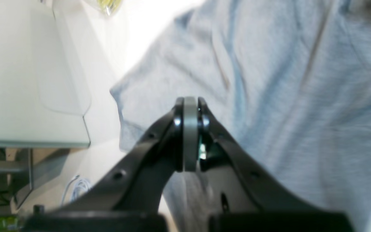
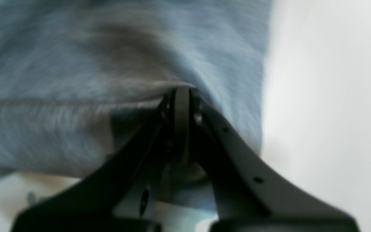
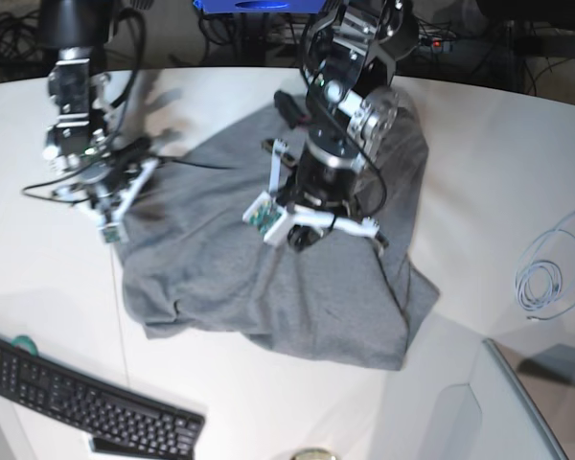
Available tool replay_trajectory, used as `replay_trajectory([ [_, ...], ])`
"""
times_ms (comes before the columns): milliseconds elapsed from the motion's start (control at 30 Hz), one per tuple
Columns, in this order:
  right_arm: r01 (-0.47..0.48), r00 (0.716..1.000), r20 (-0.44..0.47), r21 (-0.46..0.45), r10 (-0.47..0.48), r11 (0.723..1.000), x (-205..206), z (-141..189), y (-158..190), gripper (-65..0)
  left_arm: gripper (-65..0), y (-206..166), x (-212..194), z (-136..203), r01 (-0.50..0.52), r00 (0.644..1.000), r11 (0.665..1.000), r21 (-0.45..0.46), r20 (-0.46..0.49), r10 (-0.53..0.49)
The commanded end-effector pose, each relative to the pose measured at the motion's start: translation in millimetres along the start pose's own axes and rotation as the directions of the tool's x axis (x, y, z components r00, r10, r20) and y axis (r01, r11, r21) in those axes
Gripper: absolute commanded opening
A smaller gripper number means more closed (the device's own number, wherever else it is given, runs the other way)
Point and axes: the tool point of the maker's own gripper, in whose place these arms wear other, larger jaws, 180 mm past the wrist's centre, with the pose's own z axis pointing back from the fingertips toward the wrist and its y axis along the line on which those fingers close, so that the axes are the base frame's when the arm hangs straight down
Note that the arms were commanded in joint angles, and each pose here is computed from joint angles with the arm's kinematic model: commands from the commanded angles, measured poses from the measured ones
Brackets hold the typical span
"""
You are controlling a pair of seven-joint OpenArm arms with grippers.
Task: Layout the t-shirt on the table in an organized manner, then fold the t-shirt properly
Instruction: 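Press and drag the t-shirt fabric flat with both grippers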
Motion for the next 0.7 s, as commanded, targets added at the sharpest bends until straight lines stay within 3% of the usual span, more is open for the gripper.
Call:
replay_trajectory([
  [0,-0.025,0.986,-0.169,-0.070,0.013,0.997,-42,-1,-29,-64.4,-65.0,24,3,-5,0.000,1.000,0.998,0.069,-0.006,0.001],
  [167,0.019,0.985,-0.165,-0.171,-0.047,0.985,-32,-18,-112,-64.4,-65.0,54,-13,-34,0.008,0.996,0.992,0.123,-0.085,0.002],
  [367,0.058,0.998,0.005,-0.239,-0.059,0.969,43,-23,-175,-64.4,-65.0,77,-45,-54,-0.009,0.983,0.987,0.158,-0.180,0.038],
  [533,0.028,0.992,0.125,-0.309,0.012,0.951,108,13,-189,-64.2,-65.0,89,-61,-78,-0.039,0.977,0.986,0.160,-0.201,0.071],
  [667,-0.015,0.986,0.152,-0.291,0.062,0.957,117,48,-140,-64.2,-65.0,85,-47,-99,-0.117,0.982,0.987,0.112,-0.136,0.132],
])
